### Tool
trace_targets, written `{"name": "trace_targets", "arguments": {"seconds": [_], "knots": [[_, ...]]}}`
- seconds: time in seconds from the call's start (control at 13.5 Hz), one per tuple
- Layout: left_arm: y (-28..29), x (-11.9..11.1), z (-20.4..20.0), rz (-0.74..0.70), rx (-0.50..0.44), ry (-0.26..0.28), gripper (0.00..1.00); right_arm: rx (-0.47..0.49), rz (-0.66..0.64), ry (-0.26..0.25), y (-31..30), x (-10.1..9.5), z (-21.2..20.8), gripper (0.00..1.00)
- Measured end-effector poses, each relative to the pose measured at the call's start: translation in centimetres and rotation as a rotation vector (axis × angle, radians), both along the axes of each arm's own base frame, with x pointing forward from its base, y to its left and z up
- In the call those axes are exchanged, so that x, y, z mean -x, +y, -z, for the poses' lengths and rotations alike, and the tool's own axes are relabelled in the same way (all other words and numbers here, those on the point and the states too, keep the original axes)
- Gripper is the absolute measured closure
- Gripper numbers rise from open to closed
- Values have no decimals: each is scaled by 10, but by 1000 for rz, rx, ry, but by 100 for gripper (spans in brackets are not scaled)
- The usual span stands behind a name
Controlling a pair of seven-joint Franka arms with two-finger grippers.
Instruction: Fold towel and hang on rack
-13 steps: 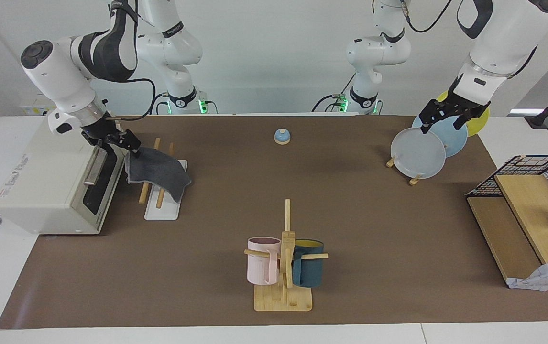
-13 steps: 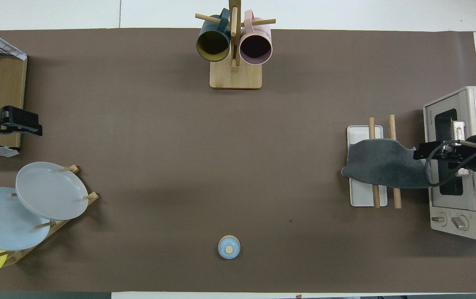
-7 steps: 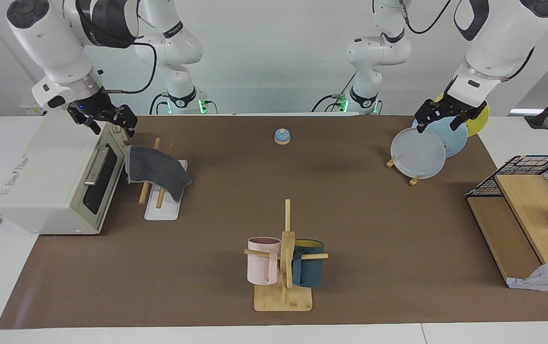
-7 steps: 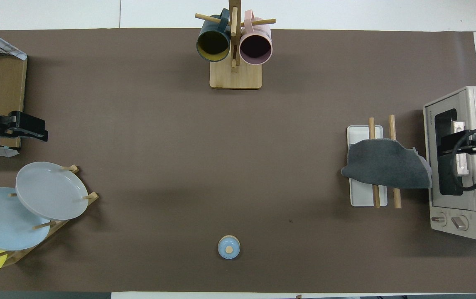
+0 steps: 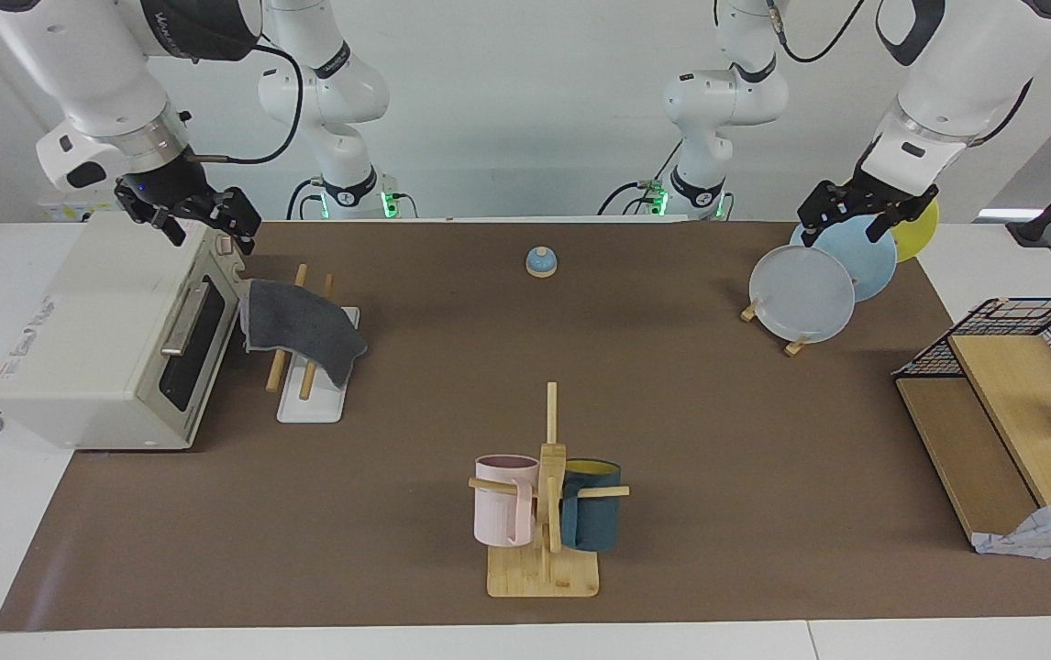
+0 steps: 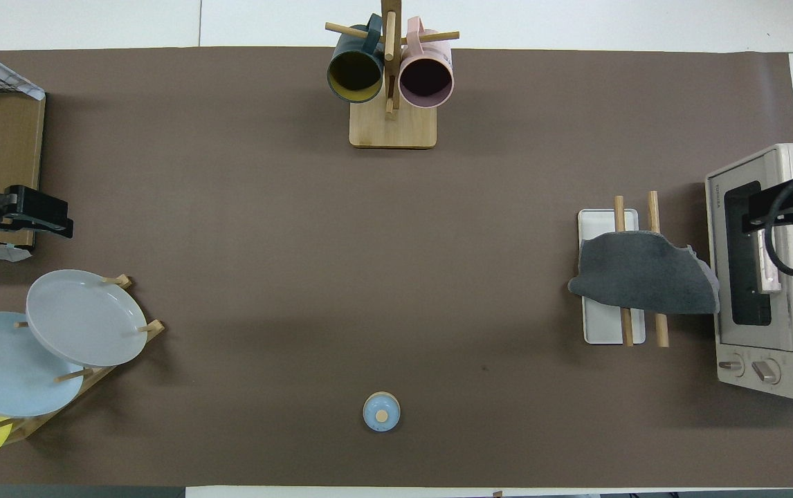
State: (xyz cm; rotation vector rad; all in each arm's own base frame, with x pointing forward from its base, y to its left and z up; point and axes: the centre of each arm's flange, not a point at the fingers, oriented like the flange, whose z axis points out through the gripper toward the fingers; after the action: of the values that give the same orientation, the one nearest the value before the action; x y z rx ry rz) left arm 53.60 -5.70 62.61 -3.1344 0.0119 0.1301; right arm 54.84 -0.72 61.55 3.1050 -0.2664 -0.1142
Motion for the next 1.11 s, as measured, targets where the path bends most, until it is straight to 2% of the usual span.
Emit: {"name": "trace_targets", "arguments": {"seconds": [1.11], "knots": [[0,1,-3,1,0,-6,0,1,-4,-25,4,-2,-2,0]]}}
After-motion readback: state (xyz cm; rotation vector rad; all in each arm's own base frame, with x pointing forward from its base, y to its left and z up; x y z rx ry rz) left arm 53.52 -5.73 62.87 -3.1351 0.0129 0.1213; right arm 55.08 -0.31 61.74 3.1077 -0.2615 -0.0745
